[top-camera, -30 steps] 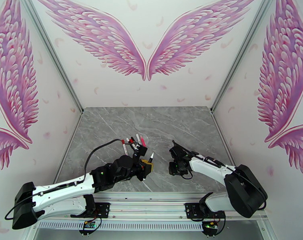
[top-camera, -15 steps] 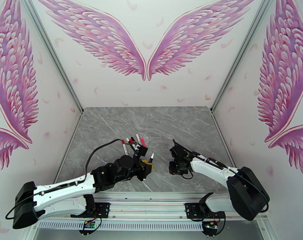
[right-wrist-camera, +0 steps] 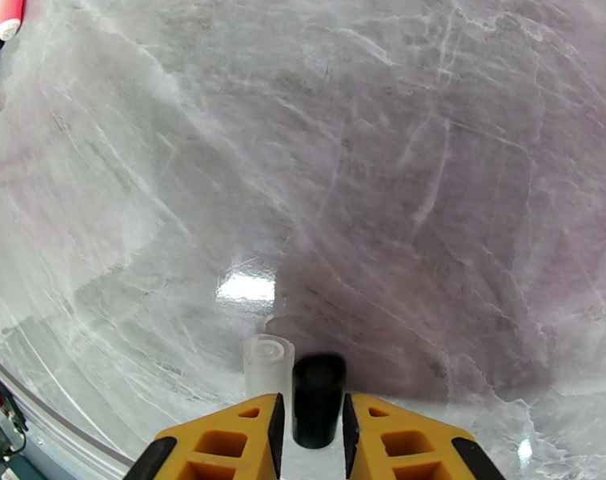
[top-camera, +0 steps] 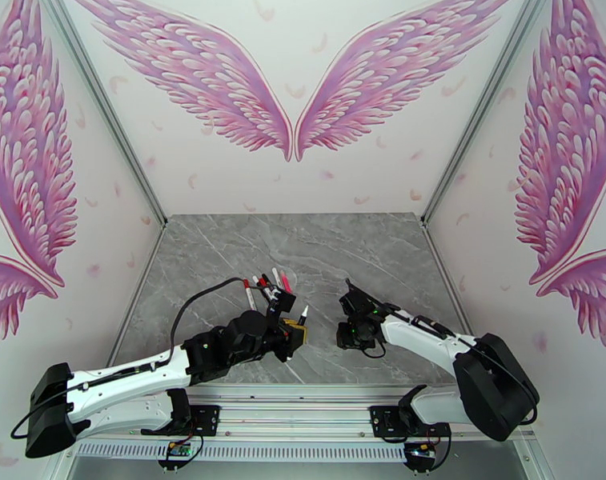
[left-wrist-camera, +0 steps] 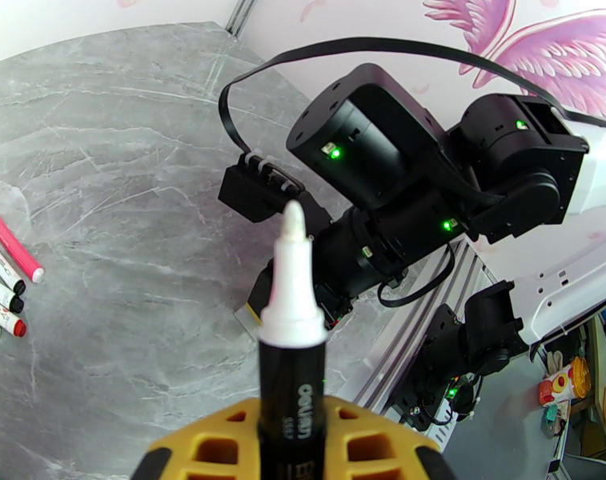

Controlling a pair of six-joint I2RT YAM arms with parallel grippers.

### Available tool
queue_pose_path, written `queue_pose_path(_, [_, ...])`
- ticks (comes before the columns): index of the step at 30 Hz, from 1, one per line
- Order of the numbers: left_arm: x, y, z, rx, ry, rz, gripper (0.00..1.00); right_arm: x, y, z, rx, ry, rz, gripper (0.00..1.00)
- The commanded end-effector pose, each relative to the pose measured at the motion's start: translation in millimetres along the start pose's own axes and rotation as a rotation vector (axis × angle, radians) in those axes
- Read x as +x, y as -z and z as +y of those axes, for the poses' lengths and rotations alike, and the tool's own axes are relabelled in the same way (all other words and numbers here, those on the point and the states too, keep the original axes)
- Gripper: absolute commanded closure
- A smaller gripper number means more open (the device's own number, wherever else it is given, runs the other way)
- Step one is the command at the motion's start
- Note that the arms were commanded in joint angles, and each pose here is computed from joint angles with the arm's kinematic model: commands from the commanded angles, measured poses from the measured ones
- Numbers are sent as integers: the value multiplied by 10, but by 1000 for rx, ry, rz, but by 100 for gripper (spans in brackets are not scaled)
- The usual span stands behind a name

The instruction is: Open the pen caps

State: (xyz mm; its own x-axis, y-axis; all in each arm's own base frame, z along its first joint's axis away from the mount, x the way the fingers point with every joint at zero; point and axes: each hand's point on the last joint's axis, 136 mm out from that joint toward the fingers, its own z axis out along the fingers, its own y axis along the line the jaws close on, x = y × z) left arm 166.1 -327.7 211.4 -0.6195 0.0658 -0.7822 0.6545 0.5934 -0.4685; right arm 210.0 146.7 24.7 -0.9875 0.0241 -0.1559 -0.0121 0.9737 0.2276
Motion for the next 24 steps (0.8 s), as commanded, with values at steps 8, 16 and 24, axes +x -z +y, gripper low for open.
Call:
queue_pose_path(8, [-14, 2, -12, 11, 9, -8, 100, -113, 96, 88, -37, -13, -41, 70])
queue_pose_path(16, [15, 82, 195, -98, 34, -6, 100, -174, 323, 113, -53, 3, -109, 69])
queue_pose_path(24, [294, 249, 671, -324, 88, 46, 100, -263, 788, 327, -194, 81, -263, 51])
